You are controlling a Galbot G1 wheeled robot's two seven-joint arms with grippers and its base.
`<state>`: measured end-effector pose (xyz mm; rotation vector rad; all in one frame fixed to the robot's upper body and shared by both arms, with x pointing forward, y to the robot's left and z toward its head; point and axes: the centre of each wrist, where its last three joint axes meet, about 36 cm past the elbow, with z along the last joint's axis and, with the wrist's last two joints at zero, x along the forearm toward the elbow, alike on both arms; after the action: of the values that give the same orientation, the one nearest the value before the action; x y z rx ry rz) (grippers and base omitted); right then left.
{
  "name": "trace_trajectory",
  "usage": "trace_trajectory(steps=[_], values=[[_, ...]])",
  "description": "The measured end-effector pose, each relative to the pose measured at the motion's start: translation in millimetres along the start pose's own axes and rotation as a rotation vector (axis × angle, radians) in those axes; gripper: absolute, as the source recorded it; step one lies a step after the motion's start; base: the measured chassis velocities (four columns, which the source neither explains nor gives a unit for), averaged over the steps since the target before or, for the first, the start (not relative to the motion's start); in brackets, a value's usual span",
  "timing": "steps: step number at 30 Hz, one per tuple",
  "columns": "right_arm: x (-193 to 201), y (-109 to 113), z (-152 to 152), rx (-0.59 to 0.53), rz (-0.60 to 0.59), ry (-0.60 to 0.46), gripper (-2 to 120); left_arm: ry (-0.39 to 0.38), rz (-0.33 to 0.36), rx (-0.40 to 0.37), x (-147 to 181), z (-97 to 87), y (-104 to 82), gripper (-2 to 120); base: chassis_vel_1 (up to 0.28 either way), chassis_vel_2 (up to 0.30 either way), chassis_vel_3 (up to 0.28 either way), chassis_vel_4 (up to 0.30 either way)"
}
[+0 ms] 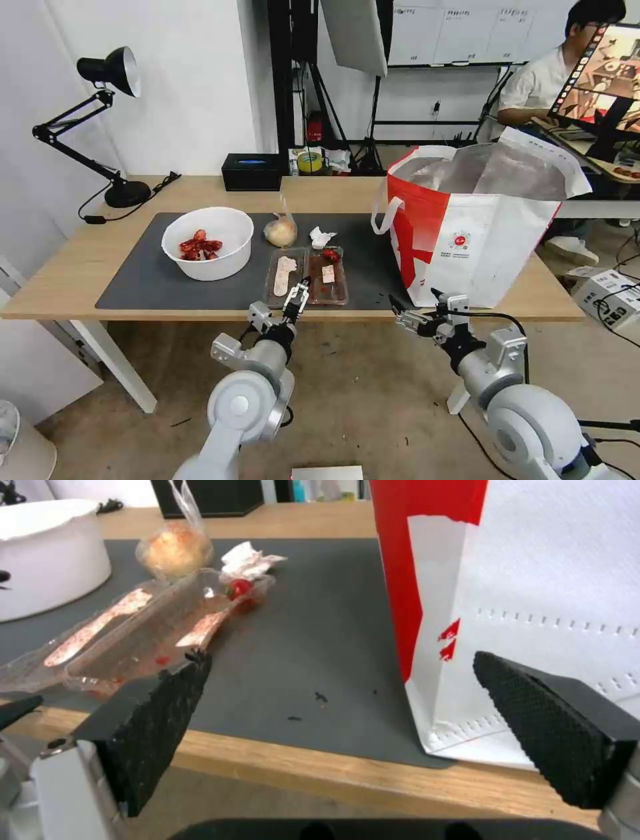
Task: Pick up the trash from the table and place it into the takeout bag.
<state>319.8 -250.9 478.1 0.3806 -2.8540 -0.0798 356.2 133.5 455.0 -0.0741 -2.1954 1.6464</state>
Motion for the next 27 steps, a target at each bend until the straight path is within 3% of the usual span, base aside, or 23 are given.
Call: trace_trajectory(steps=[17,27], values=[[1.2,-2.0,0.3,0.001,0.011,0.001,100,-0.005,0.005,0.015,-12.0,-0.6,-1.3,100,0.0,0.0,0.0,0.0],[-0.7,0.0,3.7,-0.008,0.012,0.005,100,-0.039,0.015,0.019,-11.4,-12.5,-2.7,100,0.0,0.0,0.0,0.0]])
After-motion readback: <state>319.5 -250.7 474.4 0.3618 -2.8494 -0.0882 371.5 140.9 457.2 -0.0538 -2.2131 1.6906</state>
